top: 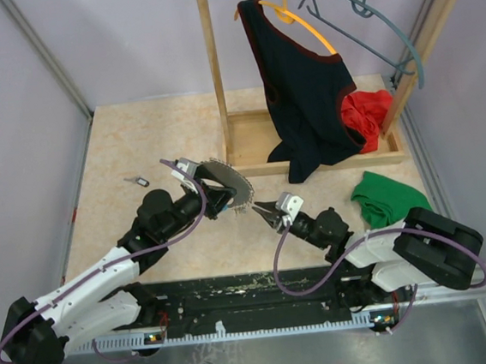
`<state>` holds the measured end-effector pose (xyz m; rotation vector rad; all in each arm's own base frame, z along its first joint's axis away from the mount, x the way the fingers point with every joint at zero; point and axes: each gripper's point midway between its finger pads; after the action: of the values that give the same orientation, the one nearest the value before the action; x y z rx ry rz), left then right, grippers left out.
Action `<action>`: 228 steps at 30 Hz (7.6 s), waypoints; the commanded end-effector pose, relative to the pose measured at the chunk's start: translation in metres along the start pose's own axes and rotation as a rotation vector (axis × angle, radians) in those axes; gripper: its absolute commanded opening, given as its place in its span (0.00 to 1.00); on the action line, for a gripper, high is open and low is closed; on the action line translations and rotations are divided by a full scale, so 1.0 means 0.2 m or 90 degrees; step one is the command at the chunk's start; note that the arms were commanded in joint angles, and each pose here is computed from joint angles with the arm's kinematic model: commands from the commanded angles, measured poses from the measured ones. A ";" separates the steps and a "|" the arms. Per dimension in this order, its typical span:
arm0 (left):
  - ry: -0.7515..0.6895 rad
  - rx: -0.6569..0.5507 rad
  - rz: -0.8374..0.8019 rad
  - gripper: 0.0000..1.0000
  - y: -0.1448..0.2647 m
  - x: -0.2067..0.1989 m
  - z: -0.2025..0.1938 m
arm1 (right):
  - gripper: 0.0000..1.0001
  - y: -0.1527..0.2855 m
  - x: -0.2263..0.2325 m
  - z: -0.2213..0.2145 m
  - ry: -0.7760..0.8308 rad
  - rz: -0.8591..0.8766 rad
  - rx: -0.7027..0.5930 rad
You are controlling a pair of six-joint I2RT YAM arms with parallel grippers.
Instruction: Put the keys on the keyring
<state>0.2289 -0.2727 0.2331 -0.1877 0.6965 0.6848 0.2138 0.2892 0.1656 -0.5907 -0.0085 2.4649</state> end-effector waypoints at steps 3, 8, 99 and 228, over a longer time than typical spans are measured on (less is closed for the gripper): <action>-0.003 -0.037 -0.032 0.00 0.01 -0.08 0.10 | 0.16 -0.03 0.03 0.14 -0.008 0.017 -0.062; 0.006 -0.037 -0.035 0.00 0.00 -0.08 0.09 | 0.15 -0.04 0.05 0.14 -0.010 0.021 -0.068; 0.121 -0.045 0.084 0.41 0.02 0.17 -0.06 | 0.00 -0.03 0.05 0.22 -0.004 -0.013 -0.068; -0.473 0.171 -0.163 0.00 -0.03 -0.05 -0.13 | 0.22 -0.15 -0.05 0.29 0.074 0.293 0.007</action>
<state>0.2116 -0.2862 0.1969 0.2622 0.0666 0.3639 0.2118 0.3085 0.1923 -0.7043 0.3285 2.8758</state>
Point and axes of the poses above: each gripper's point midway between its finger pads, its own y axis back along the fingers, its own x axis along the line the jaws close on, z = x × y, and after that the axes turned 13 degrees about y, right-handed
